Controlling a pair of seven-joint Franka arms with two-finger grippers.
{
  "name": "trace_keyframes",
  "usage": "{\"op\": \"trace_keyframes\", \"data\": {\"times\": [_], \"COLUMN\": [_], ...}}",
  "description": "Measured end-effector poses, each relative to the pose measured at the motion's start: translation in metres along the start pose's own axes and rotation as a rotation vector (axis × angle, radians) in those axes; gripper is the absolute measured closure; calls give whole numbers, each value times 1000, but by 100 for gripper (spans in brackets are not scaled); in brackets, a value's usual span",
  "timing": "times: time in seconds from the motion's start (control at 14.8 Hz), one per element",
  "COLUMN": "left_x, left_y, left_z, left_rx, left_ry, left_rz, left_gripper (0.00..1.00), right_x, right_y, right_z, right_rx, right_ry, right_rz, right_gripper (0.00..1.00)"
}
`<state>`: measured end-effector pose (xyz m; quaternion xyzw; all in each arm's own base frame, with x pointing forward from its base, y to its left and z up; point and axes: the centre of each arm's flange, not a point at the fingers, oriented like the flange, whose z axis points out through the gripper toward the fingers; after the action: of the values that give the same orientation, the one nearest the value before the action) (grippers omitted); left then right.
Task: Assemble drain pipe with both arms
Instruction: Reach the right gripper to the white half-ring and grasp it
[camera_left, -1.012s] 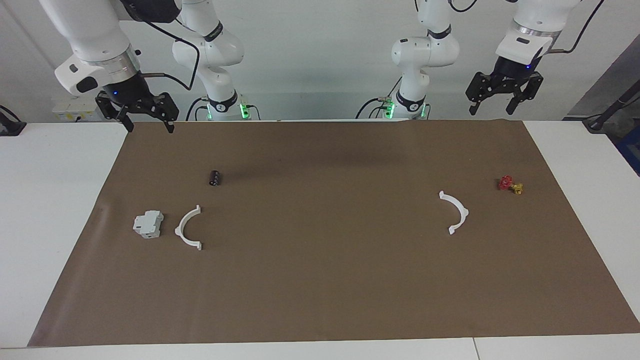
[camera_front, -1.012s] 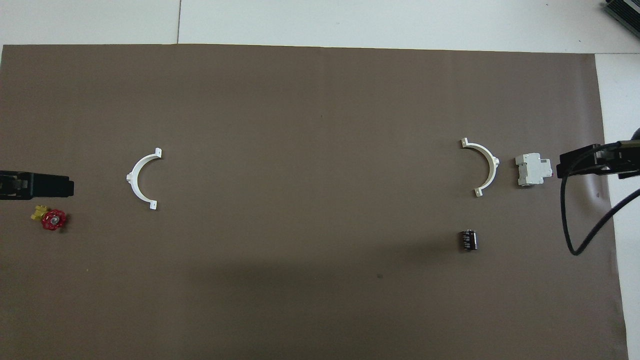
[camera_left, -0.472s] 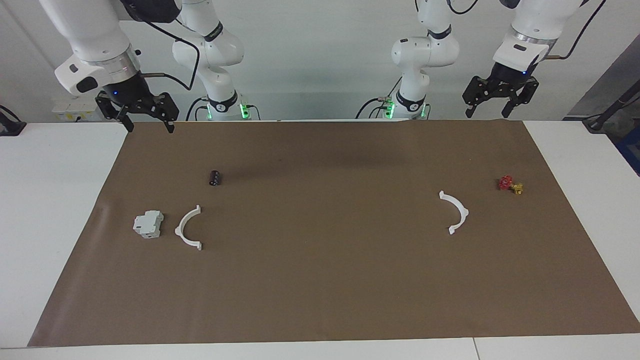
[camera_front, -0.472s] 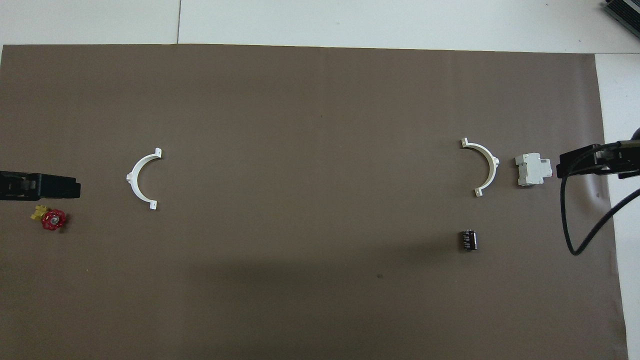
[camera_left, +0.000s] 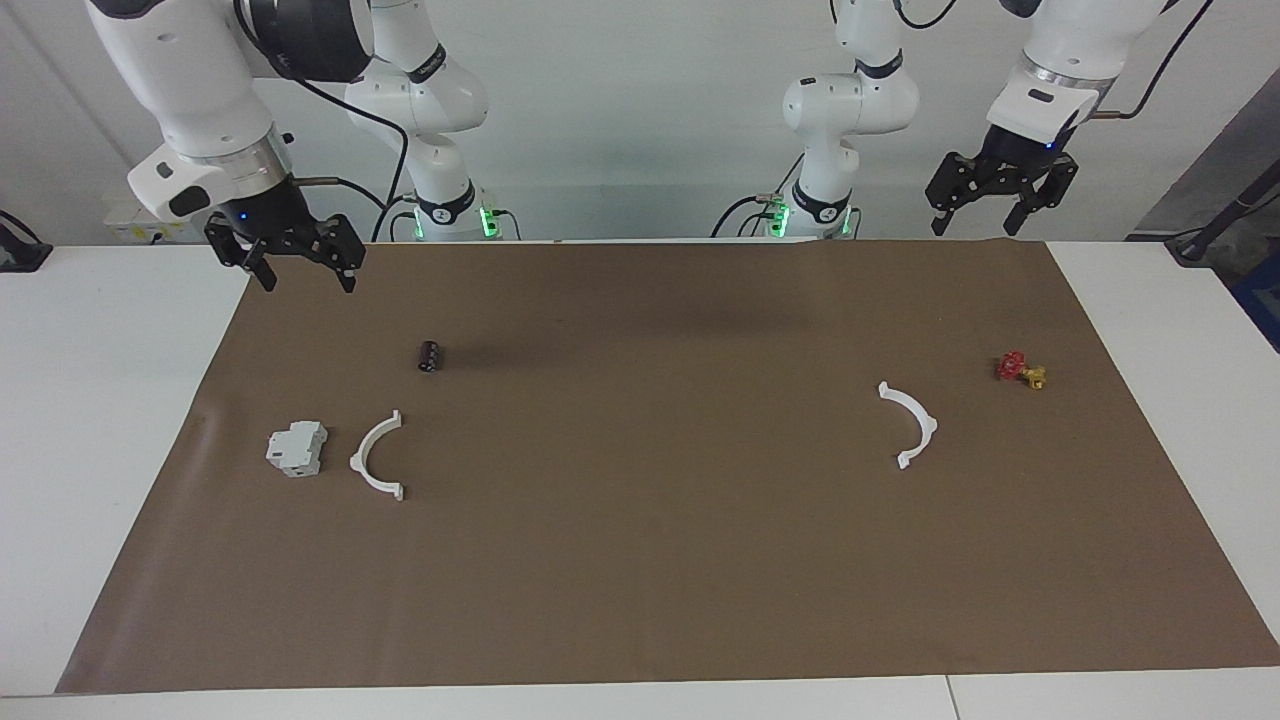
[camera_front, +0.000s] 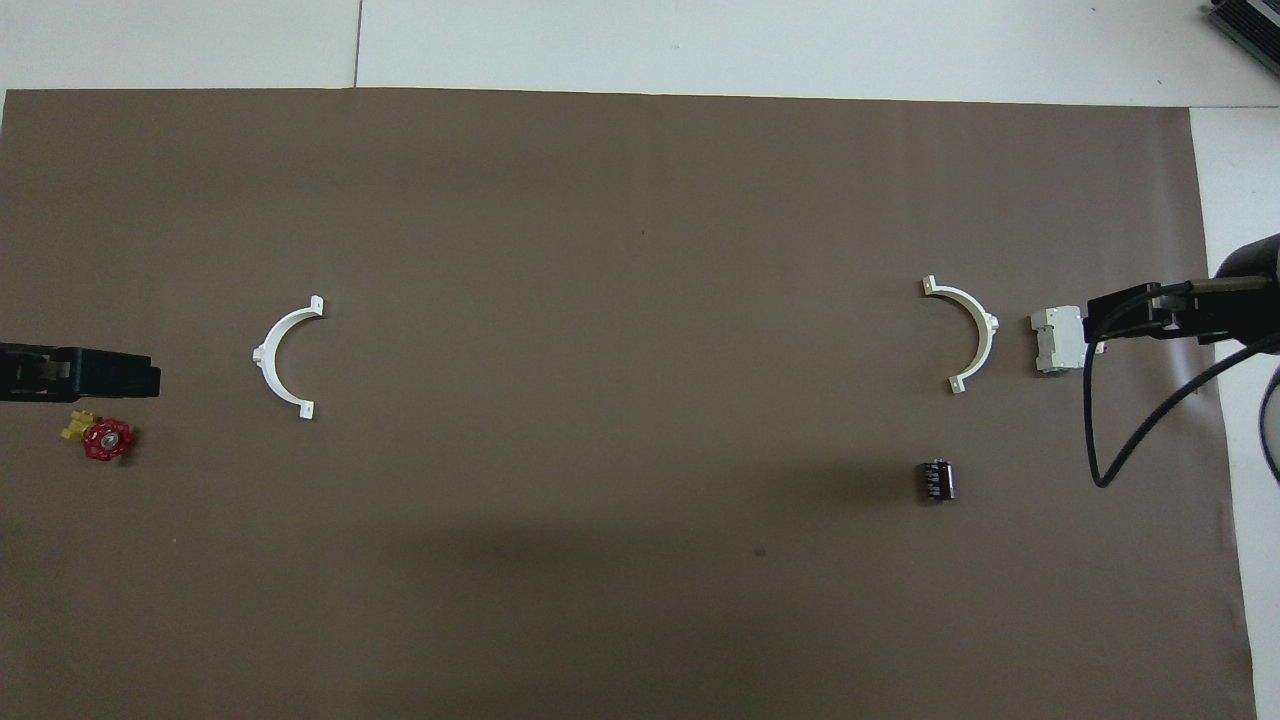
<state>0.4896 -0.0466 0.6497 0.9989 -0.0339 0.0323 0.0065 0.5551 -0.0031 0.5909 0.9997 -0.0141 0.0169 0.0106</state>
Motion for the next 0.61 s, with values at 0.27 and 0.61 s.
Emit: {"op": "trace_keyframes", "data": {"times": [0.27,0.61], "left_x": [0,0], "left_y": [0,0], "left_z": [0,0], "left_rx": [0,0], "left_ry": [0,-2], "left_rz": [0,0], "left_gripper": [0,0], "right_x": [34,62], "right_y": [18,21], "right_z": [106,231], "right_rx": [8,18], "right_ry": [68,98], "right_rz": [-108,-252], "right_gripper": [0,0]}}
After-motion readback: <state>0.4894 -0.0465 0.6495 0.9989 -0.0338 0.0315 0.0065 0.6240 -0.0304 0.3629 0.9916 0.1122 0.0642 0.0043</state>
